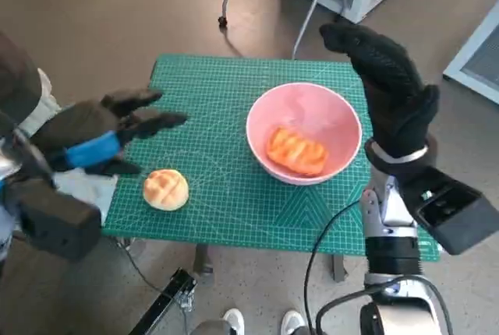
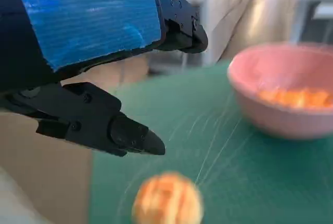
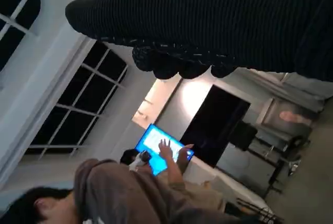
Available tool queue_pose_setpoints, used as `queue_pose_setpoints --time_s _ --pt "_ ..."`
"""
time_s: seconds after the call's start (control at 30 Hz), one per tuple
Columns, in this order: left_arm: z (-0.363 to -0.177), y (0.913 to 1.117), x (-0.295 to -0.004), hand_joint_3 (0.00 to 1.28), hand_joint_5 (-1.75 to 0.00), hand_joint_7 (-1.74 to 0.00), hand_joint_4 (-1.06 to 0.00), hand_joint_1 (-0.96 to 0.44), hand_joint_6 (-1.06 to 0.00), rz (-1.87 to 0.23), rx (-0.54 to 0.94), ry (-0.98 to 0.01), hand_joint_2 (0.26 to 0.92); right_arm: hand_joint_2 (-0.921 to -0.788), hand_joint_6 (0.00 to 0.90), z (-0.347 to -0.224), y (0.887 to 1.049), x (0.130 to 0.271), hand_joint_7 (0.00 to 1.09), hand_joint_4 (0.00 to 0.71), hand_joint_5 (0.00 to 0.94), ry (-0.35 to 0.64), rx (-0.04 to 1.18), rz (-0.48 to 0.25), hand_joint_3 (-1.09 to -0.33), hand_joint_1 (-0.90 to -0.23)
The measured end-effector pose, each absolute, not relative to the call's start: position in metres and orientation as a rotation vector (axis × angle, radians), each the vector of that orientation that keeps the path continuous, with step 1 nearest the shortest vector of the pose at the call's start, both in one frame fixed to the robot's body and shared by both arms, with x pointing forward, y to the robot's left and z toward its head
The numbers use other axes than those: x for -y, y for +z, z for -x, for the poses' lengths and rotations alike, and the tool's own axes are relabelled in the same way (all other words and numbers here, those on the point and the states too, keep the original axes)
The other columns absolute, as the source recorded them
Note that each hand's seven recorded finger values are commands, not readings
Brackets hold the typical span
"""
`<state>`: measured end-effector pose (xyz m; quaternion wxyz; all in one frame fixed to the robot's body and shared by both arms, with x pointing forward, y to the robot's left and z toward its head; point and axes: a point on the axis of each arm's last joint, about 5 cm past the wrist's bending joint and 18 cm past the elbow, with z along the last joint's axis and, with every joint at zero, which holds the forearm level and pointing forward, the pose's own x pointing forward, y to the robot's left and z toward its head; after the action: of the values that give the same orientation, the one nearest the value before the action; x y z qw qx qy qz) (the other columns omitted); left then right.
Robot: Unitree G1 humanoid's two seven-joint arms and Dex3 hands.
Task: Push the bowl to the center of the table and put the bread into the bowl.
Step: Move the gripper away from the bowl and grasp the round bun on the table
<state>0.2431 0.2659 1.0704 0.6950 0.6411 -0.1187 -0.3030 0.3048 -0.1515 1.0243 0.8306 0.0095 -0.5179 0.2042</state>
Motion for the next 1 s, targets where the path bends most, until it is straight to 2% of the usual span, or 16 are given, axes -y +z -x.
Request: queue_pose_setpoints --time_s 0.3,0.57,1.0 --pt "-0.236 1.053 -0.274 0.00 0.00 -0.08 -0.24 -0.11 -0.35 -1.375 0.122 -0.709 0.843 -0.921 -0.001 -0.305 1.024 0.150 0.89 0.303 0.000 0.446 1.090 -0.030 -0.767 -0.664" --pt "-0.239 1.038 -0.270 0.00 0.00 -0.06 -0.24 -0.10 -0.34 -1.352 0.059 -0.749 0.843 -0.921 -0.001 -0.306 1.024 0.150 0.89 0.308 0.004 0.452 1.081 -0.037 -0.768 -0.673" --pt "-0.256 0.989 -0.256 0.00 0.00 -0.04 -0.24 -0.07 -0.35 -1.355 -0.076 -0.829 0.843 -0.921 -0.001 -0.306 1.025 0.153 0.89 0.313 0.006 0.462 1.075 -0.031 -0.760 -0.675"
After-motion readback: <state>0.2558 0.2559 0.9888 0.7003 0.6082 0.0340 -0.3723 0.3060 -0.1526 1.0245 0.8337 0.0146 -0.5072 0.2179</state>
